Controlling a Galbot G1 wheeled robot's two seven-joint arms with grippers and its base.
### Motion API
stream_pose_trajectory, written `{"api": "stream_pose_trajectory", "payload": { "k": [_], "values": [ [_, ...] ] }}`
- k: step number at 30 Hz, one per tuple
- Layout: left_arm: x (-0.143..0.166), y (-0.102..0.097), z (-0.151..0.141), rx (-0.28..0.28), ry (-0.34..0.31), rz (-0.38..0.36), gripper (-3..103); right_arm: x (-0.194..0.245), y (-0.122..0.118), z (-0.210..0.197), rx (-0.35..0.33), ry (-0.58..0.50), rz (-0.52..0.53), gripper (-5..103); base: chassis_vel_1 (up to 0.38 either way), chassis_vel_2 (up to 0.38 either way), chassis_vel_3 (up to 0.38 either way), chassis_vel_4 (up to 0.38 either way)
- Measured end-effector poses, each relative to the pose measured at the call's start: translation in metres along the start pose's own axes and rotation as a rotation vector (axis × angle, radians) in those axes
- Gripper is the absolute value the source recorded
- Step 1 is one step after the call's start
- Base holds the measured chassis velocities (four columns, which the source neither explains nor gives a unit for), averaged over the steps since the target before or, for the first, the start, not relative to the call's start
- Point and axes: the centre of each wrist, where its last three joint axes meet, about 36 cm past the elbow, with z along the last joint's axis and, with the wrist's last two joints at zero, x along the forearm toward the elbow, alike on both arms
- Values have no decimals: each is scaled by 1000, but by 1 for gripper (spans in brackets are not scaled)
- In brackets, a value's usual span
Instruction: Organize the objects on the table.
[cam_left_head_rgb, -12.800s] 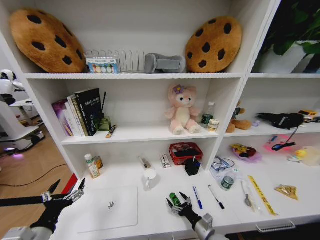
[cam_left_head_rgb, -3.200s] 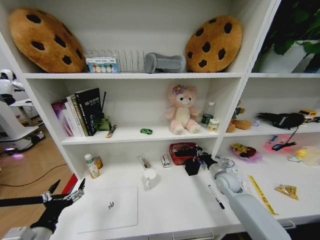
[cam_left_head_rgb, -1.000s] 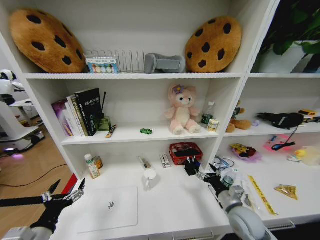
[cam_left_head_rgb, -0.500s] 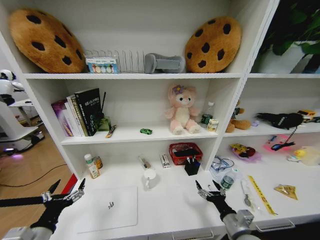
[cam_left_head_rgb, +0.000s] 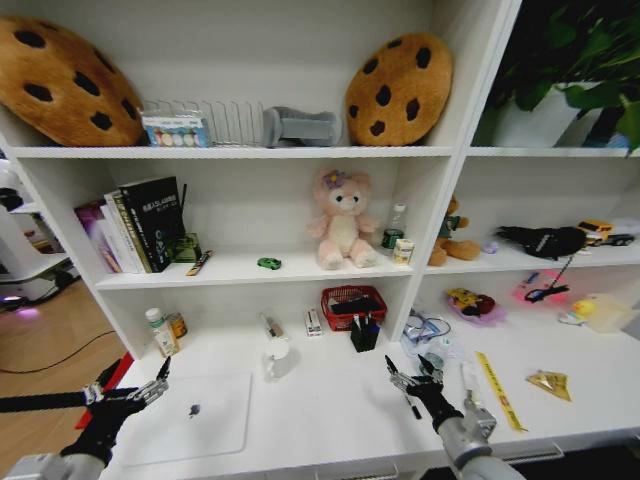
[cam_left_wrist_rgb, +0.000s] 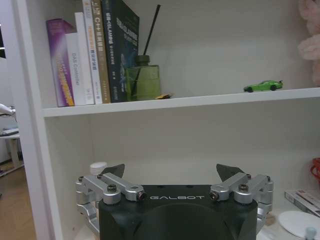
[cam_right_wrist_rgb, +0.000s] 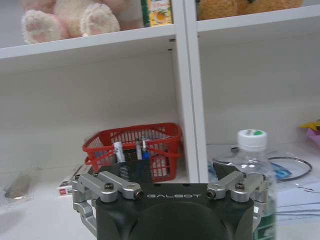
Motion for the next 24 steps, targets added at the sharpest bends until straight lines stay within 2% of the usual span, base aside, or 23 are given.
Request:
{"api": "stream_pose_trajectory", "payload": {
  "k": [6, 8, 12, 14, 18, 24],
  "values": [
    [0, 0, 0, 0, 0, 0, 100, -2, 6, 6, 3, 2, -7, 100, -281, -296, 291, 303],
    [0, 0, 0, 0, 0, 0, 100, -8, 11, 8, 25, -8, -31, 100, -325, -299, 296, 315],
    [0, 0, 0, 0, 0, 0, 100, -9, 16, 3, 29, 24, -63, 100, -236, -228, 264, 285],
    [0, 0, 0, 0, 0, 0, 100, -6, 23, -1, 28, 69, -111, 100, -7, -145, 79, 61],
    [0, 0, 0, 0, 0, 1, 100, -1, 31, 0, 35, 81, -135, 100, -28, -27, 8, -30],
    [0, 0, 0, 0, 0, 0, 100, 22, 51, 10, 0, 101, -165, 100, 39, 82, -42, -59]
  ]
}}
